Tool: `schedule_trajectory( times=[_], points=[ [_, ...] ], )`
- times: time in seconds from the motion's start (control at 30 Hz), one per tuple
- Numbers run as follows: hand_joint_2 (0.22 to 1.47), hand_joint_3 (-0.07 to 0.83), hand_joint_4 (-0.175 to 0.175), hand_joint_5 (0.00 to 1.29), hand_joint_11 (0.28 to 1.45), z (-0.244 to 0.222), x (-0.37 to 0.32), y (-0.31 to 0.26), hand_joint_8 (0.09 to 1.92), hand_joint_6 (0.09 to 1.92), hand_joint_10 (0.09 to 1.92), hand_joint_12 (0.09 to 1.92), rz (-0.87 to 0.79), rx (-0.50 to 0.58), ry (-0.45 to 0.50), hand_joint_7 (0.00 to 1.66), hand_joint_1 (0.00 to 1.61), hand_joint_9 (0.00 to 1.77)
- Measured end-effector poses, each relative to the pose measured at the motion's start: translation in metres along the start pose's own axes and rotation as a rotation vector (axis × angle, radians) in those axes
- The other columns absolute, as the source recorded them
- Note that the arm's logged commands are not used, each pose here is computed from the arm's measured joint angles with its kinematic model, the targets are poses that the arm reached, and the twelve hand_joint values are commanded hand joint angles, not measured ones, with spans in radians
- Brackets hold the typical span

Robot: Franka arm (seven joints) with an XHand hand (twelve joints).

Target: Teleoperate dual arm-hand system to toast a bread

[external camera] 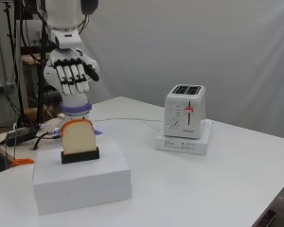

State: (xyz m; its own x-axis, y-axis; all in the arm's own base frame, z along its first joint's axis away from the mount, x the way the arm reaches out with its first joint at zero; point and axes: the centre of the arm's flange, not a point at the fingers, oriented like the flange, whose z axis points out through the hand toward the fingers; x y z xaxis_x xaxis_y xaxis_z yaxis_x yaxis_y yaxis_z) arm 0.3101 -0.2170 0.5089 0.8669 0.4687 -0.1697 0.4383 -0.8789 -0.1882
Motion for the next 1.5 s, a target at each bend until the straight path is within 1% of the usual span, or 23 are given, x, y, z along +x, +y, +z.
schedule_trajectory(
  times=[0.17, 0.23, 0.3, 0.43, 0.6, 0.7, 0.8, 0.9, 0.97, 1.0, 1.03, 1.07, 1.1, 1.13, 1.17, 1.23, 1.33, 1.4, 1.5],
  points=[
    [1.07, -0.015, -0.081, 0.24, 0.46, 0.027, 0.031, 0.067, 0.09, 0.09, 0.09, 0.09, -0.055, 0.114, -0.128, 0.4, 0.35, 0.53],
    [1.05, -0.017, -0.072, 0.24, 0.47, 0.036, 0.04, 0.089, 0.09, 0.09, 0.09, 0.09, -0.074, 0.139, -0.157, 0.4, 0.35, 0.53],
    [1.04, -0.015, -0.055, 0.27, 0.48, 0.04, 0.047, 0.102, 0.09, 0.09, 0.09, 0.09, -0.086, 0.139, -0.176, 0.4, 0.36, 0.54],
    [1.01, -0.007, -0.012, 0.36, 0.49, 0.047, 0.056, 0.106, 0.09, 0.09, 0.09, 0.09, -0.097, 0.131, -0.21, 0.44, 0.4, 0.57],
    [0.99, -0.011, 0.008, 0.38, 0.49, 0.063, 0.072, 0.111, 0.09, 0.09, 0.09, 0.09, -0.122, 0.115, -0.273, 0.45, 0.45, 0.58],
    [0.98, -0.011, 0.011, 0.36, 0.48, 0.066, 0.082, 0.113, 0.09, 0.09, 0.09, 0.09, -0.141, 0.121, -0.294, 0.45, 0.44, 0.57],
    [0.98, -0.006, 0.006, 0.33, 0.49, 0.082, 0.079, 0.126, 0.09, 0.09, 0.09, 0.09, -0.129, 0.148, -0.351, 0.44, 0.42, 0.57],
    [0.98, -0.004, -0.001, 0.31, 0.49, 0.089, 0.077, 0.132, 0.09, 0.09, 0.09, 0.09, -0.132, 0.152, -0.416, 0.42, 0.4, 0.55],
    [0.98, -0.004, -0.005, 0.3, 0.49, 0.086, 0.075, 0.132, 0.09, 0.09, 0.09, 0.09, -0.128, 0.156, -0.427, 0.41, 0.38, 0.54],
    [1.02, 0.001, 0.012, 0.4, 0.51, 0.083, 0.074, 0.131, 0.09, 0.09, 0.09, 0.09, -0.126, 0.157, -0.426, 0.52, 0.44, 0.63],
    [1.06, -0.006, -0.053, 0.53, 0.63, 0.081, 0.072, 0.13, 0.34, 0.46, 0.27, 0.09, -0.124, 0.153, -0.424, 0.72, 0.79, 0.85],
    [1.1, -0.005, -0.108, 0.63, 0.7, 0.079, 0.069, 0.129, 0.62, 0.79, 0.41, 0.28, -0.12, 0.148, -0.422, 0.88, 1.01, 1.06],
    [1.12, -0.004, -0.141, 0.68, 0.71, 0.08, 0.067, 0.128, 0.76, 1.0, 0.39, 0.48, -0.116, 0.146, -0.421, 0.99, 1.13, 1.2],
    [1.14, -0.002, -0.159, 0.71, 0.69, 0.082, 0.066, 0.13, 0.81, 1.13, 0.31, 0.62, -0.113, 0.138, -0.412, 1.06, 1.19, 1.3],
    [1.14, -0.002, -0.168, 0.72, 0.68, 0.083, 0.065, 0.132, 0.84, 1.2, 0.23, 0.74, -0.11, 0.123, -0.398, 1.09, 1.22, 1.37],
    [1.15, 0.0, -0.174, 0.73, 0.66, 0.086, 0.065, 0.137, 0.84, 1.23, 0.13, 0.87, -0.106, 0.084, -0.36, 1.12, 1.24, 1.45],
    [1.15, 0.0, -0.175, 0.73, 0.65, 0.089, 0.061, 0.137, 0.85, 1.22, 0.09, 0.94, -0.105, 0.022, -0.282, 1.13, 1.25, 1.5],
    [1.14, 0.0, -0.175, 0.76, 0.64, 0.086, 0.06, 0.134, 0.87, 1.17, 0.09, 0.95, -0.128, -0.033, -0.217, 1.14, 1.25, 1.52],
    [1.13, 0.0, -0.175, 0.78, 0.63, 0.061, 0.061, 0.113, 0.88, 1.12, 0.09, 0.91, -0.182, -0.134, -0.108, 1.14, 1.25, 1.53]
  ],
)
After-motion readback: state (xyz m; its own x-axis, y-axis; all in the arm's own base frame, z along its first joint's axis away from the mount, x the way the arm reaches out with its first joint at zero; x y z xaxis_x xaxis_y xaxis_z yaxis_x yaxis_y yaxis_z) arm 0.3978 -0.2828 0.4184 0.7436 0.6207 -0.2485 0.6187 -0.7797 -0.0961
